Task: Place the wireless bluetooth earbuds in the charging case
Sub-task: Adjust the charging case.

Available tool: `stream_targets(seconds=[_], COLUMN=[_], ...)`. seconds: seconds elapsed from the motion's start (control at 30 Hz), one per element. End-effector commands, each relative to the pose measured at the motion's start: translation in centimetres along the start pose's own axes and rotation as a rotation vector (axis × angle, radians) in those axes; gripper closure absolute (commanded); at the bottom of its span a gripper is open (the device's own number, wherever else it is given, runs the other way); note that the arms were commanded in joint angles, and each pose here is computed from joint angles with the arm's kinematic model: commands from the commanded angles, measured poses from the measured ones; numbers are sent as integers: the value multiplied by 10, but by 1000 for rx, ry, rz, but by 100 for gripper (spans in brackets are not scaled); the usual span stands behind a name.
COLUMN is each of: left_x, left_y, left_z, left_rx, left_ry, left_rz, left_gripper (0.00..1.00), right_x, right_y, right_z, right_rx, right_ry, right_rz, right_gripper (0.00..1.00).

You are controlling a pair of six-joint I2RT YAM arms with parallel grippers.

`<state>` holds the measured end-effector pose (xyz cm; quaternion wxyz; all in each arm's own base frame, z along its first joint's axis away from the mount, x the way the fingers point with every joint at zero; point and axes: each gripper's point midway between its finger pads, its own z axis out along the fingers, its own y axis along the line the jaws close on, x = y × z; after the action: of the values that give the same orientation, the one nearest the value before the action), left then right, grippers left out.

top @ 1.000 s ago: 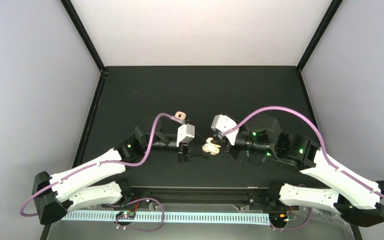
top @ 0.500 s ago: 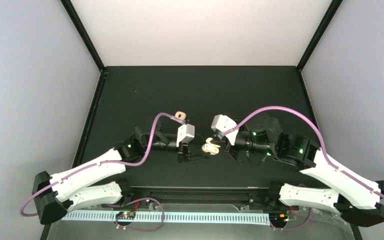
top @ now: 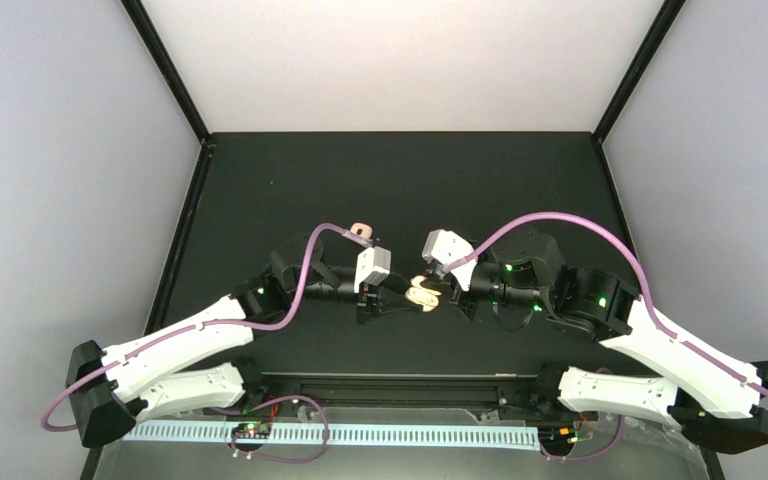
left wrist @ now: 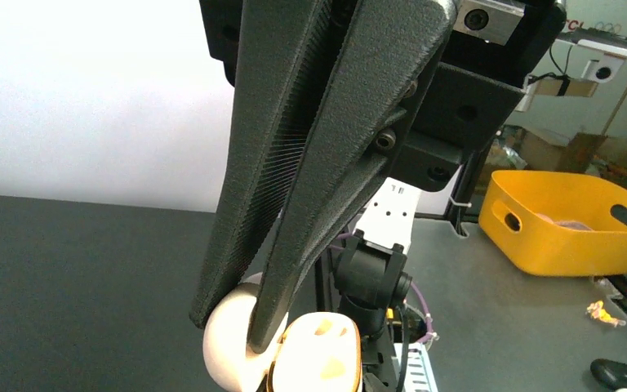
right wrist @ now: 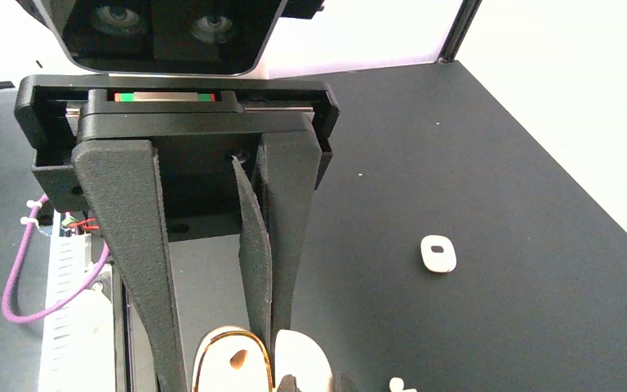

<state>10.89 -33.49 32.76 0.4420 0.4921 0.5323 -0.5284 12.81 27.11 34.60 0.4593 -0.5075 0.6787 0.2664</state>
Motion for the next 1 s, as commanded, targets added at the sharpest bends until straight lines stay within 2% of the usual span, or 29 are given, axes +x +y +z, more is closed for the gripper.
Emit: stream_targets(seconds=[0.0,0.13,0.4,0.57,0.67,0.8,0.97], left_x=[-20,-20,-18,-18,-20,-23,-24], left_y=[-5,-5,-6,-10,-12,-13,-14], left_z=[0,0,-1,-2,-2,0,1], left_rx=[30,31,31,55,69,77,97], left_ry=[-42,-39,-31,-39,-52,-65,-69], left_rz=[39,37,28,3,-9,-24,-41], left_gripper=[74,80,81,61,57,58,68], right_x=[-11,-12,-12,-15,-16,-19,-24], right_y=[2,3,2,3,3,2,3], right_z=[-3,-5,-6,-10,-11,-13,-17], right_rx=[-9,-12,-8,-12,-11,-5,-12], right_ry=[-37,-41,-44,-63,-65,-72,-94], right_rz=[4,5,7,3,2,0,0], right_gripper=[99,99,99,99,99,99,99])
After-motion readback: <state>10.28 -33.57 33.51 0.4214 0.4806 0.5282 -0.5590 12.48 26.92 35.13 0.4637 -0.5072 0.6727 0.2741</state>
